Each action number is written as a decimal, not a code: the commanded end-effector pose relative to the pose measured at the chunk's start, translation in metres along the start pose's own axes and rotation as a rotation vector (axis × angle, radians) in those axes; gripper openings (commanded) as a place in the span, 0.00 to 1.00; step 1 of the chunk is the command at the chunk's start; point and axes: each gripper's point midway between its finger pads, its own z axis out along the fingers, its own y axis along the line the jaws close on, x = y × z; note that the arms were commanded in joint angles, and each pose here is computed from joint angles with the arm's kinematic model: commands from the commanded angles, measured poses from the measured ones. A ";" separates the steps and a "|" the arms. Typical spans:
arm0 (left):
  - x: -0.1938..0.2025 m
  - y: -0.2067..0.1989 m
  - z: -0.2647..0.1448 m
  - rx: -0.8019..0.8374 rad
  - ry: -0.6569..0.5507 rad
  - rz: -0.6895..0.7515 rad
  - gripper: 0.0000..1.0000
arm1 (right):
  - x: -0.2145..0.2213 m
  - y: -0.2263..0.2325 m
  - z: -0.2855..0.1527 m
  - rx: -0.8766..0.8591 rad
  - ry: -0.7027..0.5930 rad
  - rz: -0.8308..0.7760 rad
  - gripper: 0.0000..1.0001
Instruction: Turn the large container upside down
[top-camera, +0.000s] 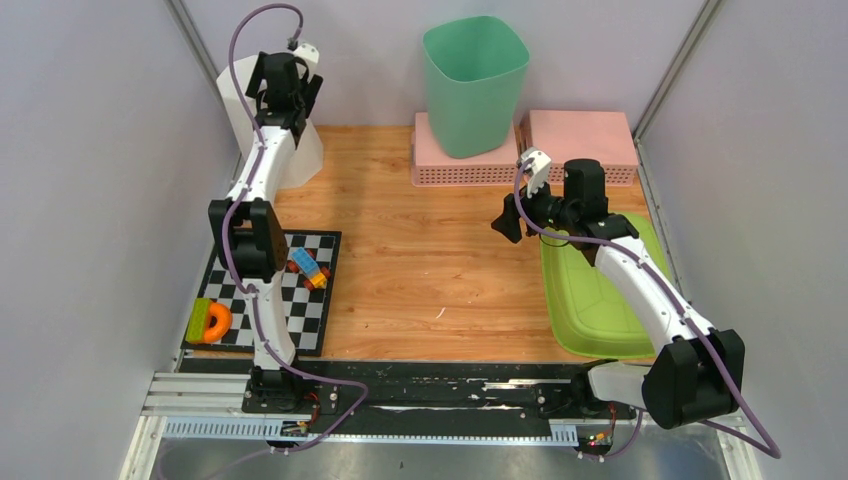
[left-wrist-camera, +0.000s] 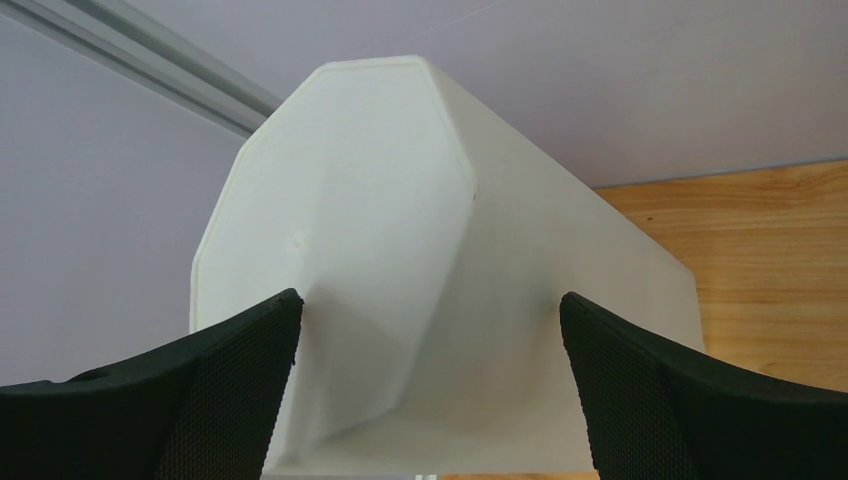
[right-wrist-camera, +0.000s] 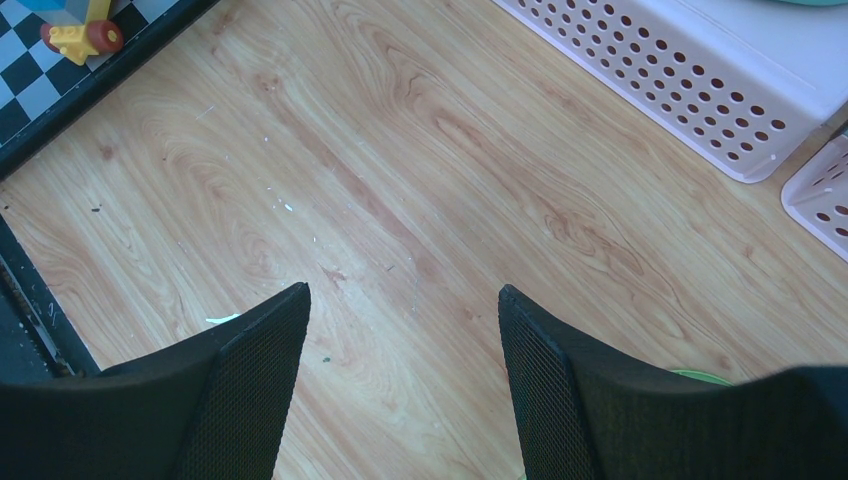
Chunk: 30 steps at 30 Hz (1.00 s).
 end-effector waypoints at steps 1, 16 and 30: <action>-0.017 0.003 -0.011 0.051 -0.069 -0.080 1.00 | 0.001 -0.006 -0.002 0.012 0.000 -0.010 0.72; -0.112 0.026 -0.121 0.259 -0.333 -0.220 1.00 | -0.080 -0.004 -0.030 0.017 -0.087 -0.218 0.72; -0.023 -0.049 -0.271 0.711 -0.310 -0.166 1.00 | -0.192 -0.018 -0.027 0.098 -0.186 -0.428 0.80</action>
